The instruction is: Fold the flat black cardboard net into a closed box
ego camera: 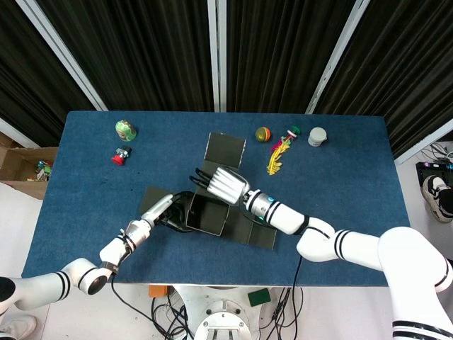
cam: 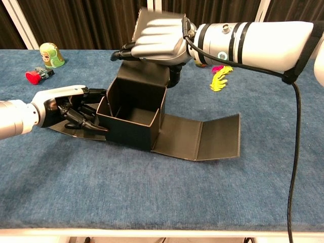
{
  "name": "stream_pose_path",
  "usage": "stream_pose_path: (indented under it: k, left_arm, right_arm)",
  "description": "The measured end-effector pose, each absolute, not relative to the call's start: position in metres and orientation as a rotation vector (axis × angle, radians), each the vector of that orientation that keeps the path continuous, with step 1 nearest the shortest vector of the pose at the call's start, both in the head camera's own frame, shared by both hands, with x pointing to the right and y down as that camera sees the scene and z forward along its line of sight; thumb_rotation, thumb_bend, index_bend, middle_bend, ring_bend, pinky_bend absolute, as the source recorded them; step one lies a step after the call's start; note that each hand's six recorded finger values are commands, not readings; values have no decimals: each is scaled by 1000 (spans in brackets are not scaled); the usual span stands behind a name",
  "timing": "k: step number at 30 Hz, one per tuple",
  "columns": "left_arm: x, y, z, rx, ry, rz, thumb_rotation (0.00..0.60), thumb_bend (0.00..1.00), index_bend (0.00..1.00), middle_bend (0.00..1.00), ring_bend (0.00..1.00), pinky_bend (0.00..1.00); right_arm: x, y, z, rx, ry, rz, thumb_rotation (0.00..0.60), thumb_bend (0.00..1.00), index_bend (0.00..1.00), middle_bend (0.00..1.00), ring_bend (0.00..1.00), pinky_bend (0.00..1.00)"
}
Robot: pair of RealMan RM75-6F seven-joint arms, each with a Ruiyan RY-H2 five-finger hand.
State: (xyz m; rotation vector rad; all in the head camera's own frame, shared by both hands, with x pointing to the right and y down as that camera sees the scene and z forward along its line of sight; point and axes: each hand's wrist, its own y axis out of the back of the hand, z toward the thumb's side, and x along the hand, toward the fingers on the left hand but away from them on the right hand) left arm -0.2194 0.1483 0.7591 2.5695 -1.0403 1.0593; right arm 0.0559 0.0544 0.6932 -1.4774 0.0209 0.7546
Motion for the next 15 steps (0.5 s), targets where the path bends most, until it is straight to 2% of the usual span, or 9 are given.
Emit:
stream_pose_path:
  k: [7, 15]
  left_arm:
    - [-220, 148, 759, 2535, -1035, 1089, 600, 0, 359, 325, 609, 952]
    - [-228, 147, 759, 2508, -1032, 1148, 600, 0, 357, 325, 609, 952]
  right_arm:
    - [63, 52, 695, -1523, 3, 818, 600, 128, 0, 0, 664, 975]
    - [74, 53, 677, -1670, -84, 817, 600, 145, 0, 0, 647, 977]
